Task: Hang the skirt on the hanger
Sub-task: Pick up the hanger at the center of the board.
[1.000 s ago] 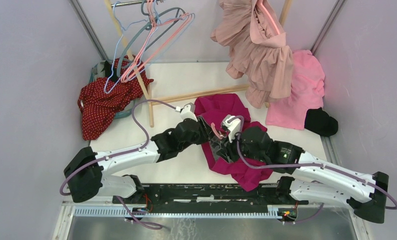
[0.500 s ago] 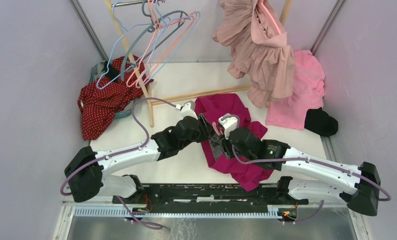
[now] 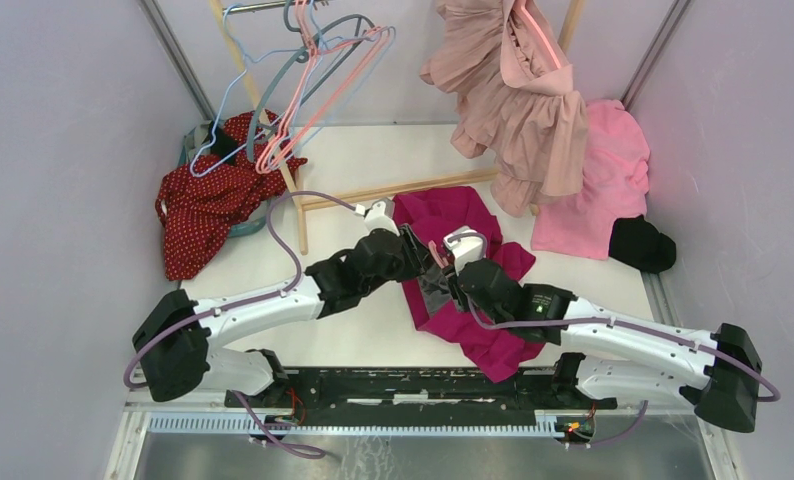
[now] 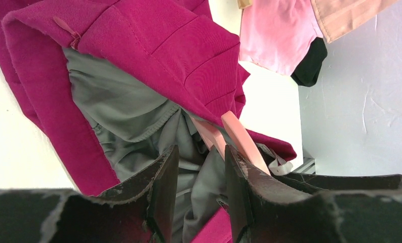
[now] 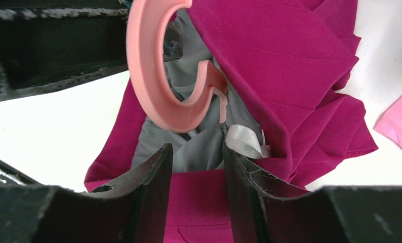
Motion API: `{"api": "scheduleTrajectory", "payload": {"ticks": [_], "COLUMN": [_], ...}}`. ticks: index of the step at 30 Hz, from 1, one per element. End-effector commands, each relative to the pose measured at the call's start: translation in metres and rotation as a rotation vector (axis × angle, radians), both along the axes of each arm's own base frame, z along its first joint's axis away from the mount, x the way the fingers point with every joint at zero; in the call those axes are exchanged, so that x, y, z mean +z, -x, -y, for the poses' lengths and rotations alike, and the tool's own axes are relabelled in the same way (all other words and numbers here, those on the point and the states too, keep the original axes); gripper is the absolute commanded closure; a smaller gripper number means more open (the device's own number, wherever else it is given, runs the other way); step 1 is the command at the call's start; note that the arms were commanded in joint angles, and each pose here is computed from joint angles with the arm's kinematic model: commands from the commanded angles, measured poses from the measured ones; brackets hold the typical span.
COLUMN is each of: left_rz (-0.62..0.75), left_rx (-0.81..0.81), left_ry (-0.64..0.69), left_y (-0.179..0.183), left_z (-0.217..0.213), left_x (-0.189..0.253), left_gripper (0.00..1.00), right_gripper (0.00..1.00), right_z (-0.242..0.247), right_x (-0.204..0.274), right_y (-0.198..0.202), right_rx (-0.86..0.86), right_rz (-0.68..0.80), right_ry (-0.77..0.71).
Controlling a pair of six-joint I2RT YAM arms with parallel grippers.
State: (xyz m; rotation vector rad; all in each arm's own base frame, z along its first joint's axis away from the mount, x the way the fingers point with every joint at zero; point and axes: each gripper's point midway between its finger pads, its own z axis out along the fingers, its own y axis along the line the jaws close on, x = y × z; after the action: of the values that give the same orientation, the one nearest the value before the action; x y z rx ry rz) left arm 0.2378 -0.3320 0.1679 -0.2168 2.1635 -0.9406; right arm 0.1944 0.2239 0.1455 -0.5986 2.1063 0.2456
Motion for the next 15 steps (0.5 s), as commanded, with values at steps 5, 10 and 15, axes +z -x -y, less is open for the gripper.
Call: {"api": "scheduleTrajectory", "payload": {"ticks": [5,10,15], "left_rz": [0.083,0.086,0.091], "left_rx": [-0.038,-0.045,-0.049], "left_ry": [0.056,0.058,0.062], "left_y": [-0.010,-0.011,-0.013], "left_z": [0.016,0.018,0.018], "left_x": [0.036,0.038,0.041], "left_gripper": [0.54,0.55,0.54], "right_gripper": [0.53,0.54,0.55], "right_z": [-0.007,-0.011,-0.014], "right_x": [0.022,0.031,0.028], "right_y": [-0.023,-0.031,-0.040], "right_rx": [-0.047,-0.051,-0.071], "right_rz": [0.174,0.252,0.277], "right_ry": [-0.141,-0.220,-0.238]}}
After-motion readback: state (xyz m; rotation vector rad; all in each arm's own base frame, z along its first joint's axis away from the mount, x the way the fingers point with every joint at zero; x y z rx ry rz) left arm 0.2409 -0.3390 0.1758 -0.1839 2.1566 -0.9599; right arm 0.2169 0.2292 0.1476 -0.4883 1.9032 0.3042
